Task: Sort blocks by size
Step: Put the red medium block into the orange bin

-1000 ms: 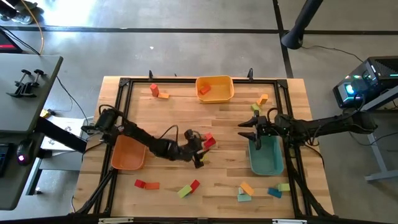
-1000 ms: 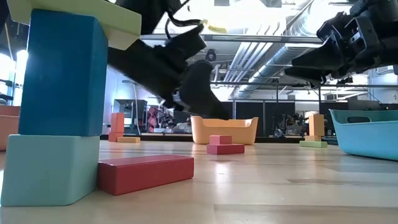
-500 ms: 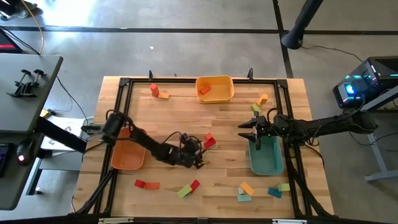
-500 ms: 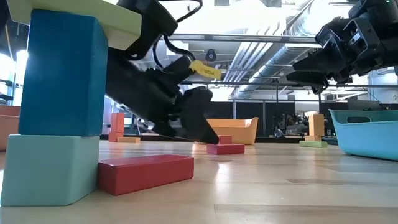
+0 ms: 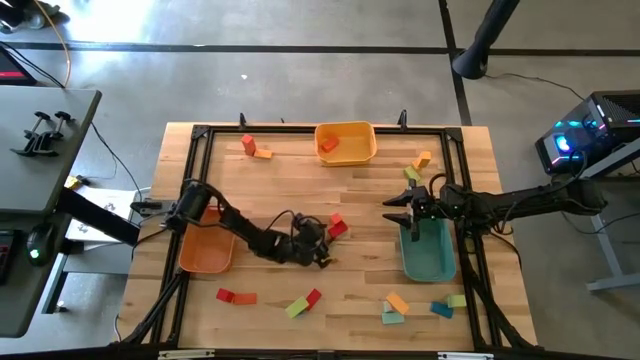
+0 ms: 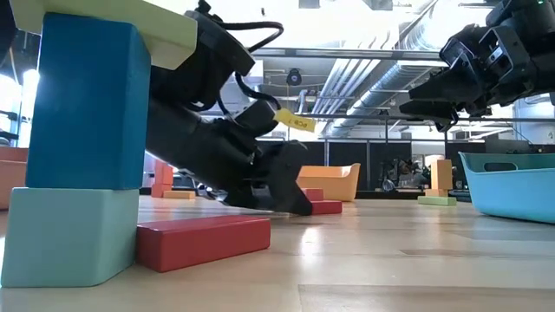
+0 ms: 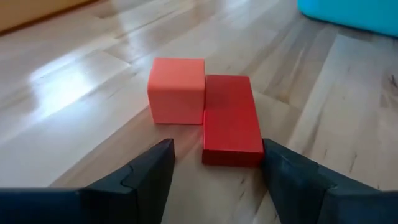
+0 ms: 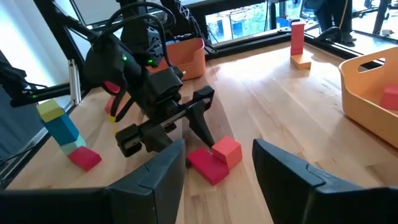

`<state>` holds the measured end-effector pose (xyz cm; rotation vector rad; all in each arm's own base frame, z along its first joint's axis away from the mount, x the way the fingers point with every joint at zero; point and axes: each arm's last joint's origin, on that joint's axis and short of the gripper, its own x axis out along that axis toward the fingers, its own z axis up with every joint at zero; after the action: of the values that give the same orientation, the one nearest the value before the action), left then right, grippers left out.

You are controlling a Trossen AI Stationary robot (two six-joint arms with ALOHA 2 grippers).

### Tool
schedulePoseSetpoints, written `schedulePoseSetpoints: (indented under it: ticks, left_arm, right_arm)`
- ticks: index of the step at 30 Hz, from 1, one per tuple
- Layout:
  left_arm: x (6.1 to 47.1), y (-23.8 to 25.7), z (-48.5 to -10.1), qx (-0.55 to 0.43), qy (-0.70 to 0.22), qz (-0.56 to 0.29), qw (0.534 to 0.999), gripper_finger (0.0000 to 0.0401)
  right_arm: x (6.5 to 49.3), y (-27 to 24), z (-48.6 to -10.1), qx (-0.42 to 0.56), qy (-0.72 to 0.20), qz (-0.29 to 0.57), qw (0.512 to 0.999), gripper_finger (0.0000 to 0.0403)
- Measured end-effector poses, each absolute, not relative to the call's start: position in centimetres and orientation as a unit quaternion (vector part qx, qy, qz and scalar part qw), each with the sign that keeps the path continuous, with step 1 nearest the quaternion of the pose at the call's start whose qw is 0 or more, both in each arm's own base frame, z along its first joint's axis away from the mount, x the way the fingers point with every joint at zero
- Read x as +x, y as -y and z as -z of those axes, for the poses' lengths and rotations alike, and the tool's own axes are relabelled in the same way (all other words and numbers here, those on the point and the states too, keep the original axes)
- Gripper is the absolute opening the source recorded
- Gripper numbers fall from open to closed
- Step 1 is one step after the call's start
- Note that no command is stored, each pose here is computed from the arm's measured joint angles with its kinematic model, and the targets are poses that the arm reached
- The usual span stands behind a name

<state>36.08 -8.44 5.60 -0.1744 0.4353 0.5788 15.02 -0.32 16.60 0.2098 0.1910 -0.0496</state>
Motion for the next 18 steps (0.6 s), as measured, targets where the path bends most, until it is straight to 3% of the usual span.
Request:
schedulePoseSetpoints:
  ticks: [6,18]
  left_arm:
    - [36.3,7.8,-5.5,-0.093,-0.22,-0.277,0.931,0.0195]
    - [36.4,7.1,-5.4,-0.112,-0.225,-0.274,0.928,0.007]
  right_arm:
    - [15.0,0.3,-16.6,0.102,-0.095,0.024,0.99,0.0184]
    - [15.0,0.3,-16.6,0.104,-0.096,0.025,0.99,0.0184]
